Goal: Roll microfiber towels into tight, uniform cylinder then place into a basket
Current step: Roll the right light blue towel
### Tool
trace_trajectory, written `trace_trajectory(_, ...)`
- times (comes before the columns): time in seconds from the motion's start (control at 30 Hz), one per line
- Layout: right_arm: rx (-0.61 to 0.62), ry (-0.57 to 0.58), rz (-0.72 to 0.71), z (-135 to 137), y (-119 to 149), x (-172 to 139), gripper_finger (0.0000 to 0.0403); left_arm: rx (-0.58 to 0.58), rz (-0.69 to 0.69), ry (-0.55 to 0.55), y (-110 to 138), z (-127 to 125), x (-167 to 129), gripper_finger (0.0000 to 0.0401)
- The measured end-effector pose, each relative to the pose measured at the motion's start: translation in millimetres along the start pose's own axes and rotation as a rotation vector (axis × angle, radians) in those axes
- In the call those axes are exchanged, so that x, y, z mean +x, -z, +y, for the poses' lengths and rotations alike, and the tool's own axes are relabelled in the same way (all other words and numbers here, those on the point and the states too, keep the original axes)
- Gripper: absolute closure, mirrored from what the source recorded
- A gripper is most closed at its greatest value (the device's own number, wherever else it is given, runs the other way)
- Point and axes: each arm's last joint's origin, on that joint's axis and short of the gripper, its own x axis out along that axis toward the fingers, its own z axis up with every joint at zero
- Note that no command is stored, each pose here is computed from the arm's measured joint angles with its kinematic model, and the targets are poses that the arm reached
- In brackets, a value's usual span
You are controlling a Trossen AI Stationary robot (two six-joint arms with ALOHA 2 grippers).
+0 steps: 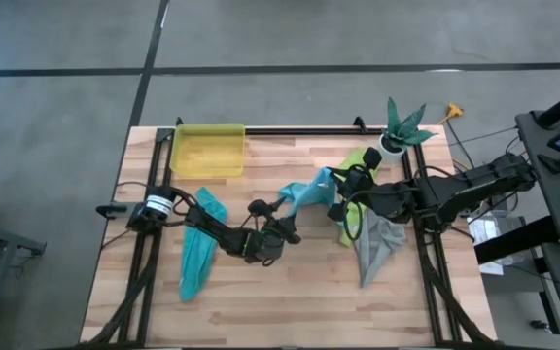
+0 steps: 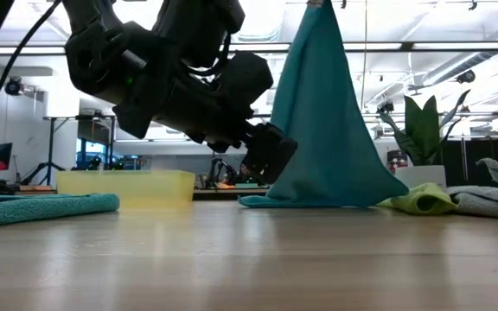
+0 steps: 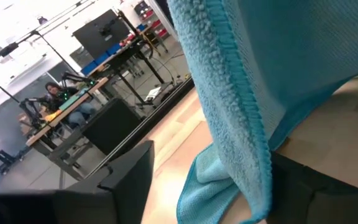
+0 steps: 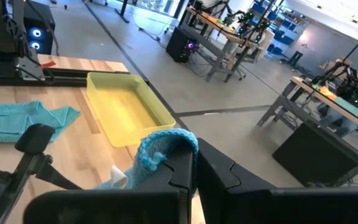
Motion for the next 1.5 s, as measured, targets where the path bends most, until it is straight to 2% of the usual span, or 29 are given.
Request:
trace_trajectory(0.17, 0.004, -0.001, 0.001, 0.1, 0.2, -0.1, 0.0394, 0.003, -0.002, 0.022, 0.2, 0.3, 2.8, 0.0252)
trace_trajectory(0.43, 0.002, -0.002, 0.003, 0.2, 0.6, 0.0, 0.0394, 0.098, -0.009, 0.035, -3.8, 3.2, 5.1, 0.0389)
trace_trajectory(0.67, -0.004, -0.003, 0.005, 0.3, 0.8, -0.1, 0.0394, 0.172, 0.030, 0.045, -10.5, 16.5, -1.6, 0.0400)
trace_trajectory(0.97, -0.005, -0.002, 0.004, 0.2, 0.7, -0.1, 0.0394, 0.259, 0.117, 0.079, -28.7, 60.5, -14.9, 0.0401)
trace_trajectory(1.1, -0.033, -0.001, -0.002, 0.0, -0.1, -0.1, 0.0394, 0.274, 0.123, 0.064, -49.0, 91.5, -23.0, 0.0401)
trace_trajectory(1.23, -0.145, 0.039, 0.010, -3.7, 0.3, 3.3, 0.0394, 0.274, 0.110, -0.002, -70.5, 131.2, -30.1, 0.0401)
trace_trajectory(1.5, -0.169, 0.162, 0.074, -39.8, 4.5, 38.4, 0.0394, 0.275, 0.112, -0.161, -106.8, 215.2, -27.6, 0.0401)
